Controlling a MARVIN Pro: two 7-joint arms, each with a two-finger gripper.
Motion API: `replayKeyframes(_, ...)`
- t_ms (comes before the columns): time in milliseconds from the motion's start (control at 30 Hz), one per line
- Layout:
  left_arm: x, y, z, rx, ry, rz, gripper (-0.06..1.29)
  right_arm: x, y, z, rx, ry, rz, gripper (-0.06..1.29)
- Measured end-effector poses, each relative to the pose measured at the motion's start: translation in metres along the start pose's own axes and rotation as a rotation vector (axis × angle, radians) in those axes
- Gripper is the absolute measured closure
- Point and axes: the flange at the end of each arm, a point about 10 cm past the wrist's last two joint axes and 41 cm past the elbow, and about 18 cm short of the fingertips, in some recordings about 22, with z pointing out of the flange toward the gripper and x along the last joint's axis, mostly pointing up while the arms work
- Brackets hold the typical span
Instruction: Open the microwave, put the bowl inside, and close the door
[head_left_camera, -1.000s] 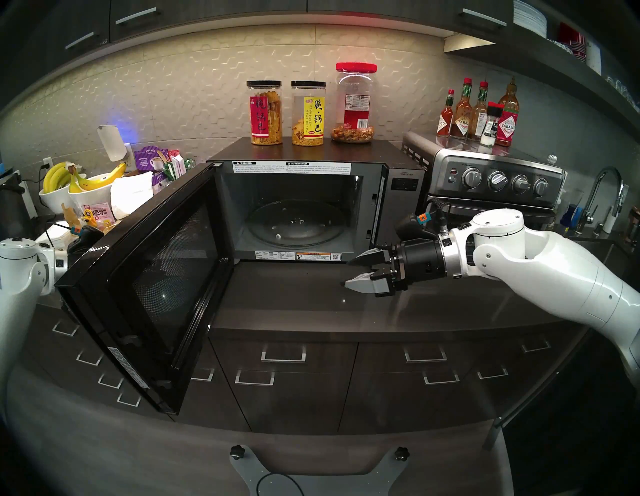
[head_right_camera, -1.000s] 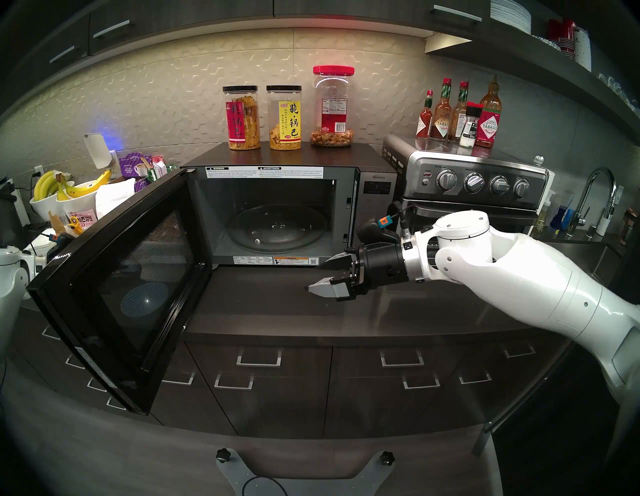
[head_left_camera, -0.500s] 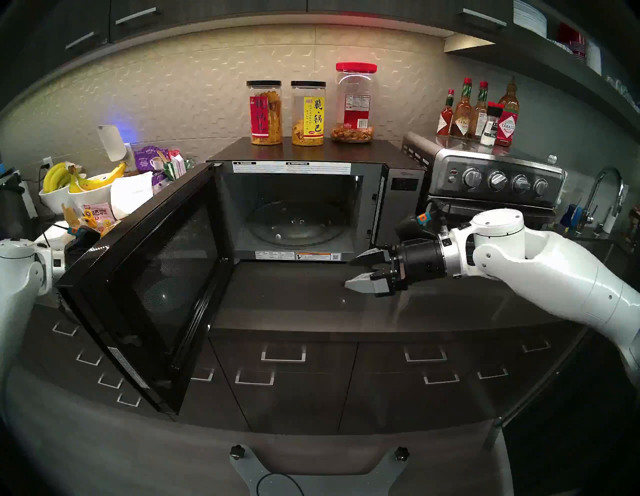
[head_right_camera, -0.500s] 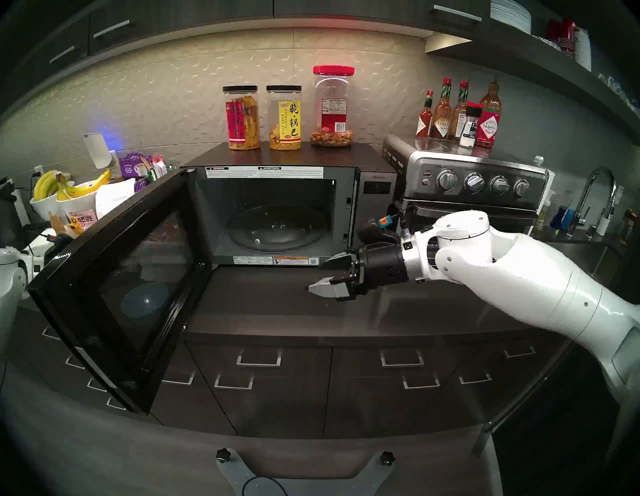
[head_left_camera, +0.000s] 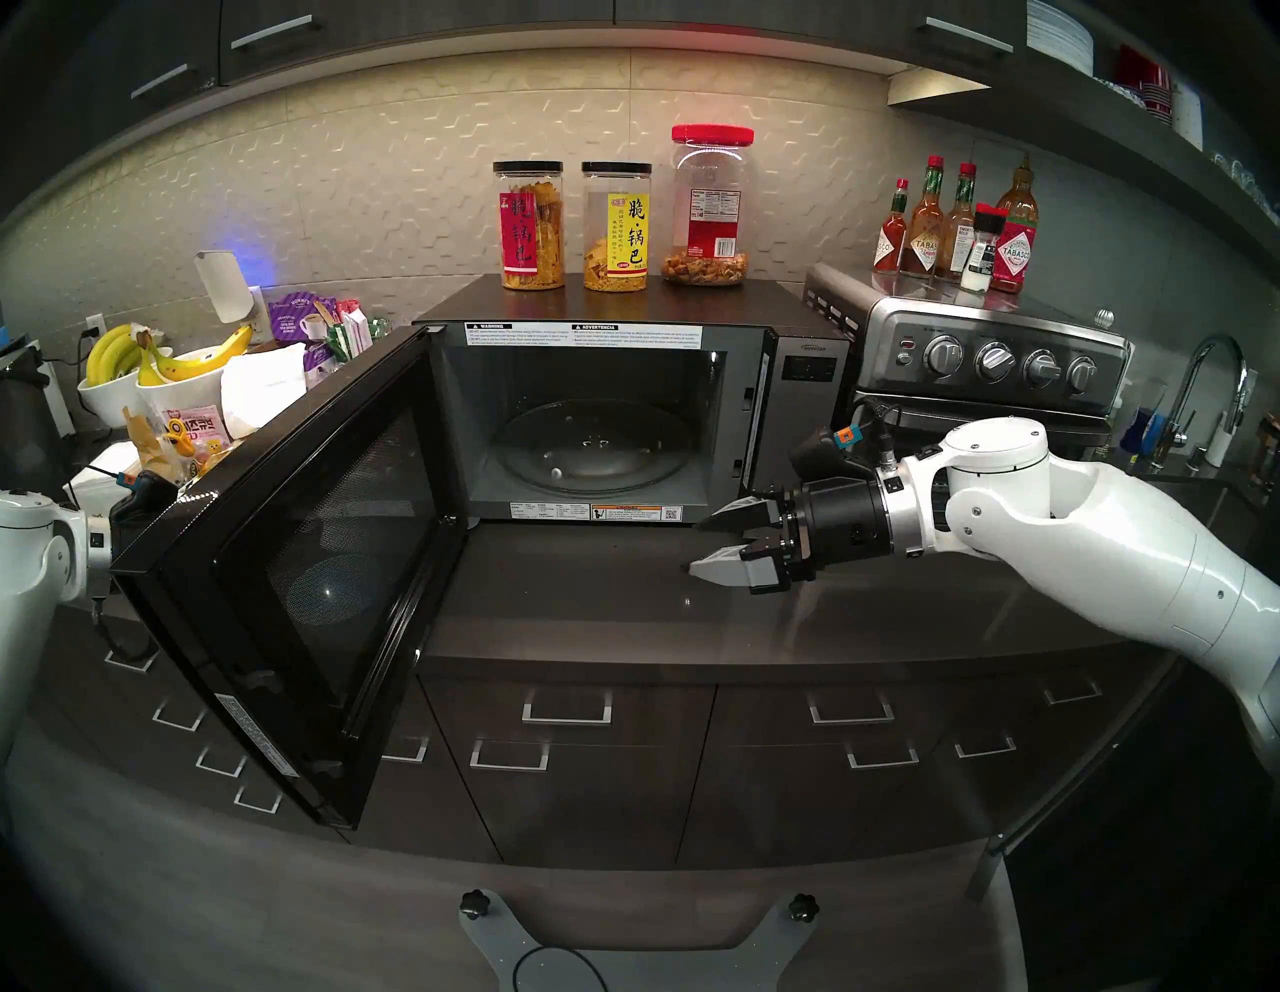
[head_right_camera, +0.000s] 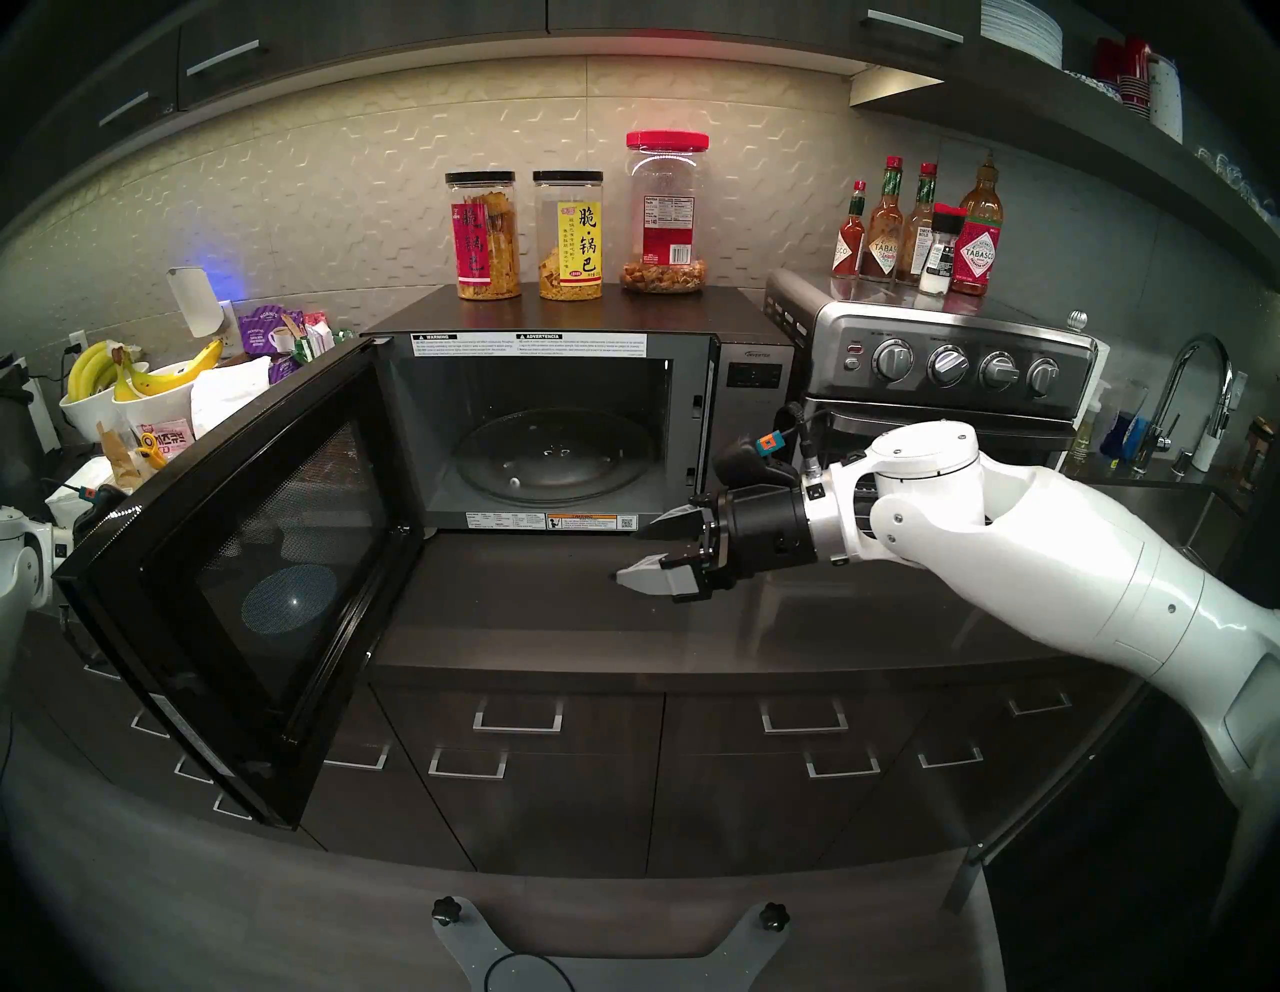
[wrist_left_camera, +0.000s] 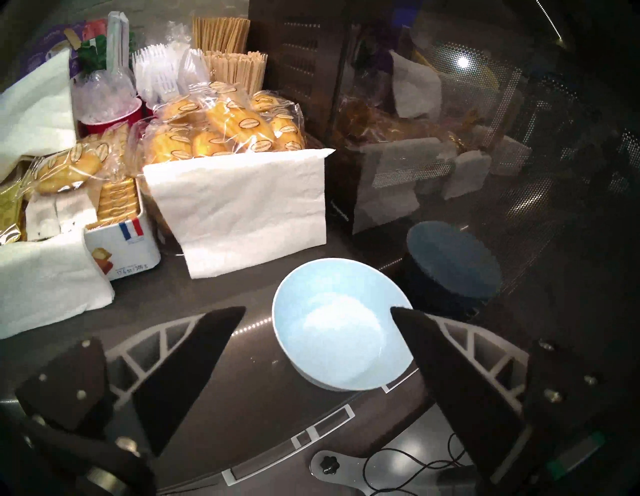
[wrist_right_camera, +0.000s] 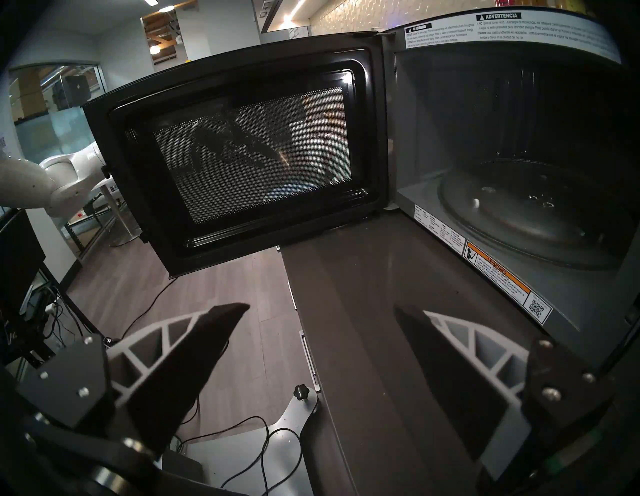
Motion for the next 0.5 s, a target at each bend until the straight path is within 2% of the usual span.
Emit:
replayKeyframes(333, -0.001, -0.002, 0.006, -0.013, -0.006, -0.010, 0.03, 0.000, 0.000, 0.000, 0.000, 0.000, 0.000, 0.02)
replayKeyframes(500, -0.006, -0.005, 0.016, -0.022, -0.027, -0.043, 0.03, 0.000, 0.000, 0.000, 0.001, 0.000, 0.000, 0.02)
